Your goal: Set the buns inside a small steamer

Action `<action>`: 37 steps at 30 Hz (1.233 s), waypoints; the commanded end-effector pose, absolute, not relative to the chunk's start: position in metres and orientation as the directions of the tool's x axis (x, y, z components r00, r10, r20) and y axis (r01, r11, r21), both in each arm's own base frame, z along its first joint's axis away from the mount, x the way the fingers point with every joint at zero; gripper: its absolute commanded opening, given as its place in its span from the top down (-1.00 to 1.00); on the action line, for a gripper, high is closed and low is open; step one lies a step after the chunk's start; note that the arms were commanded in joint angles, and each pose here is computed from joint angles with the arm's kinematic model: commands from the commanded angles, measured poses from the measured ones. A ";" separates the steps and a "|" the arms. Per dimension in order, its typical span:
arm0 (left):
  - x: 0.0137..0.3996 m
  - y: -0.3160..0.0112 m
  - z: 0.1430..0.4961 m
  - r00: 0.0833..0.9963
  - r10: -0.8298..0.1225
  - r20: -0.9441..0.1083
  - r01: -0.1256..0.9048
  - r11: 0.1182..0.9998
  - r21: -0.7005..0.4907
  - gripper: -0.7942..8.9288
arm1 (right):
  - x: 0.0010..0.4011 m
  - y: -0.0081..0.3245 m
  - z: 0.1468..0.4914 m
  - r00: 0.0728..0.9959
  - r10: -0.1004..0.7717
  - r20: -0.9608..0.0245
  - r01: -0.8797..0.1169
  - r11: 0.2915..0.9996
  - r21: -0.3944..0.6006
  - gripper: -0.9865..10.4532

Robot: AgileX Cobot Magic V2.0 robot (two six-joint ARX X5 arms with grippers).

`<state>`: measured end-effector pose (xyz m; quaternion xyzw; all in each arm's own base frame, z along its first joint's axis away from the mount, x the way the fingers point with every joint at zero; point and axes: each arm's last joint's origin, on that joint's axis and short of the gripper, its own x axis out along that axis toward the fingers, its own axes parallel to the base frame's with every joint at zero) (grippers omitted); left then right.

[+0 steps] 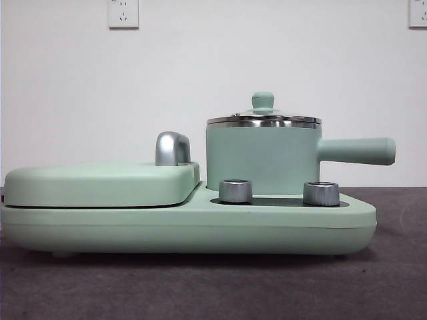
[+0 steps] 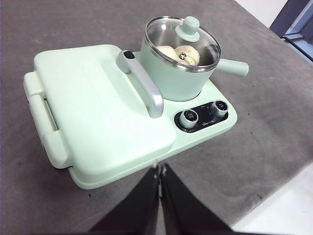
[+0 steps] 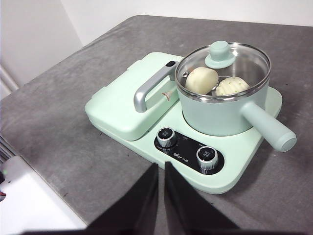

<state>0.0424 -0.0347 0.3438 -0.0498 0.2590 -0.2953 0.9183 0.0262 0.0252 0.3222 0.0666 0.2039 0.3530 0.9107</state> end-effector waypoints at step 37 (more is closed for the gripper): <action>0.094 -0.003 0.154 0.982 -0.035 -0.184 0.004 0.986 -0.165 0.82 | 0.026 0.025 0.325 0.667 0.678 -0.308 -0.628 0.735 0.258 0.79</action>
